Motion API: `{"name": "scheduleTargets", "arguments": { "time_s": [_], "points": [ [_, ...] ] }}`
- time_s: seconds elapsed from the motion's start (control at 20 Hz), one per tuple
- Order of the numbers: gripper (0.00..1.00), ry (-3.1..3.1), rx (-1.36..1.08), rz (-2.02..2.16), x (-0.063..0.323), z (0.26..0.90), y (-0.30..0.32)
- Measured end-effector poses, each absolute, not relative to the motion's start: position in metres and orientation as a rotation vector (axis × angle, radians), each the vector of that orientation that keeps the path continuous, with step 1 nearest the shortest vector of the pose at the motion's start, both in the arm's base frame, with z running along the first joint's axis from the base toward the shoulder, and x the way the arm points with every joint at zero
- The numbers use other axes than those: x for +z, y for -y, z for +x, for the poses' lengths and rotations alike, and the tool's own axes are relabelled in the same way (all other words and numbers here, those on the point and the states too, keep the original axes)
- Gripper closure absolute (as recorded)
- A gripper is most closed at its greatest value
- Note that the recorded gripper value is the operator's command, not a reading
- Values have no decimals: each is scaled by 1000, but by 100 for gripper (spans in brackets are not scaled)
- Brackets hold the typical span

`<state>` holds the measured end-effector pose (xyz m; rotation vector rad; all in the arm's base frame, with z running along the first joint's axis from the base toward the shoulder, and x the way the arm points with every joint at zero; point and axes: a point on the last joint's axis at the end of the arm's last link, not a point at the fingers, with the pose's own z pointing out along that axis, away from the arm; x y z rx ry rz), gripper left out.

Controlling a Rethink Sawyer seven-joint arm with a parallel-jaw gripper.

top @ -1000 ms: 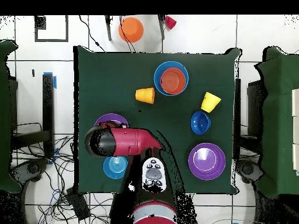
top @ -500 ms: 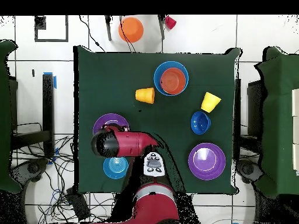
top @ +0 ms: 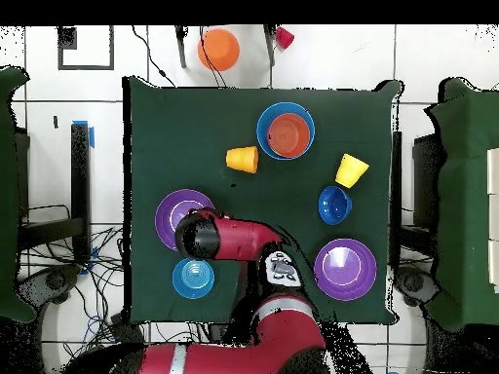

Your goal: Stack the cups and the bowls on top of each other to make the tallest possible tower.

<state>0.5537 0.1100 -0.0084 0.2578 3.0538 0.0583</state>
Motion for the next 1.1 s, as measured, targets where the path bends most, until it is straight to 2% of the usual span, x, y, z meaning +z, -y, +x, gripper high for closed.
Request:
{"name": "scheduleTargets", "arguments": {
  "time_s": [0.7,1.1],
  "points": [
    [0,-3063,44,261,-15,547,-78],
    [0,-3076,19,241,-37,535,-81]
  ]
}}
